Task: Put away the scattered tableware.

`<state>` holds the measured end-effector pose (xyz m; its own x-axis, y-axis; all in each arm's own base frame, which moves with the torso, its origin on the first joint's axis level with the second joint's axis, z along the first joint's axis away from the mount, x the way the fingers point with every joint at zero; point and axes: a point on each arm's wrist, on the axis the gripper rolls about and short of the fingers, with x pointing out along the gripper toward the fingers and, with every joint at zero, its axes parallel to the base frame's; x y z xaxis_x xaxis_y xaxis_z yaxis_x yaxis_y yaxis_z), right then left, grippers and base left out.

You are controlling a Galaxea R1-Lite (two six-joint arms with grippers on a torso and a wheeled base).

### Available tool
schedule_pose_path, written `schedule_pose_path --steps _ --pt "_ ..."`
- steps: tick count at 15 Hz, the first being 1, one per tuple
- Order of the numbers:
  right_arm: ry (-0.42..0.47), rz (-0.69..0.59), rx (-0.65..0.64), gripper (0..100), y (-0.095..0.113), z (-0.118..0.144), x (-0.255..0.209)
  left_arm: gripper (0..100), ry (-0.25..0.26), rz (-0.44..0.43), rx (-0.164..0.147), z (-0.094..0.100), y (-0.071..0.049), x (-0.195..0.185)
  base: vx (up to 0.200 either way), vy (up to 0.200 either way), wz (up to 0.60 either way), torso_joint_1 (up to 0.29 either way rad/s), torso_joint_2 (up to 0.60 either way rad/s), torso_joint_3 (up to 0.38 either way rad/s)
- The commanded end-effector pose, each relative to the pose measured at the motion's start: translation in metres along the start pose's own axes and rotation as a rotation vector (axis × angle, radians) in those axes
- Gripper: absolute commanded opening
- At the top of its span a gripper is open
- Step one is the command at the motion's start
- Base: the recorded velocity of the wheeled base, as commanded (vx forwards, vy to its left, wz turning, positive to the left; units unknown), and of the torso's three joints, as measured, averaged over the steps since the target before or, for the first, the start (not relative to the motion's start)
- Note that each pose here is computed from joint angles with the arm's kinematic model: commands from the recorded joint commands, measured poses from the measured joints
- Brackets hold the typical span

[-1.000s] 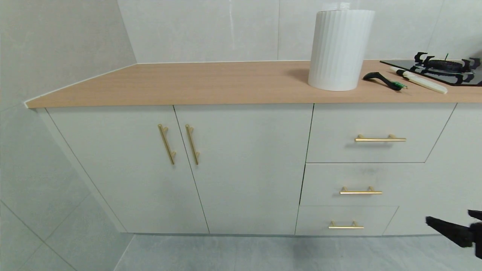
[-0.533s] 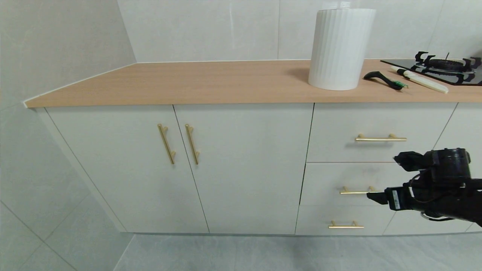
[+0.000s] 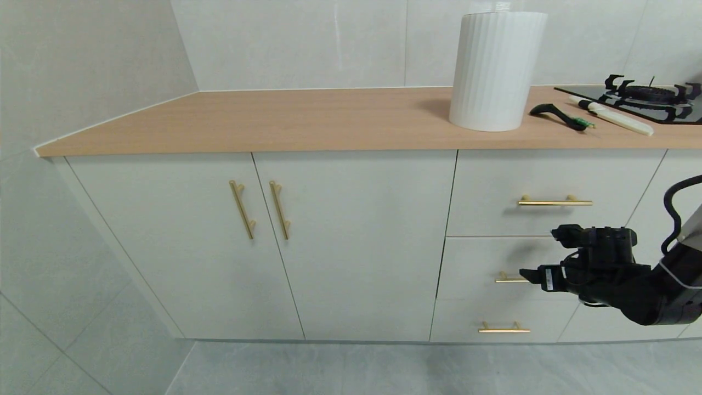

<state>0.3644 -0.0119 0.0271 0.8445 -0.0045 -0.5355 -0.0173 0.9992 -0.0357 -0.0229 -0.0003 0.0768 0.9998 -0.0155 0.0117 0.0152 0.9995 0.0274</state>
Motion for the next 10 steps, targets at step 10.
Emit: schedule_pose_path --steps 10 --pt "-0.036 -0.072 -0.007 100 -0.002 -0.029 0.042 100 0.001 0.000 0.000 0.000 0.000 0.000 0.000 0.000 0.00 0.000 0.00 0.000"
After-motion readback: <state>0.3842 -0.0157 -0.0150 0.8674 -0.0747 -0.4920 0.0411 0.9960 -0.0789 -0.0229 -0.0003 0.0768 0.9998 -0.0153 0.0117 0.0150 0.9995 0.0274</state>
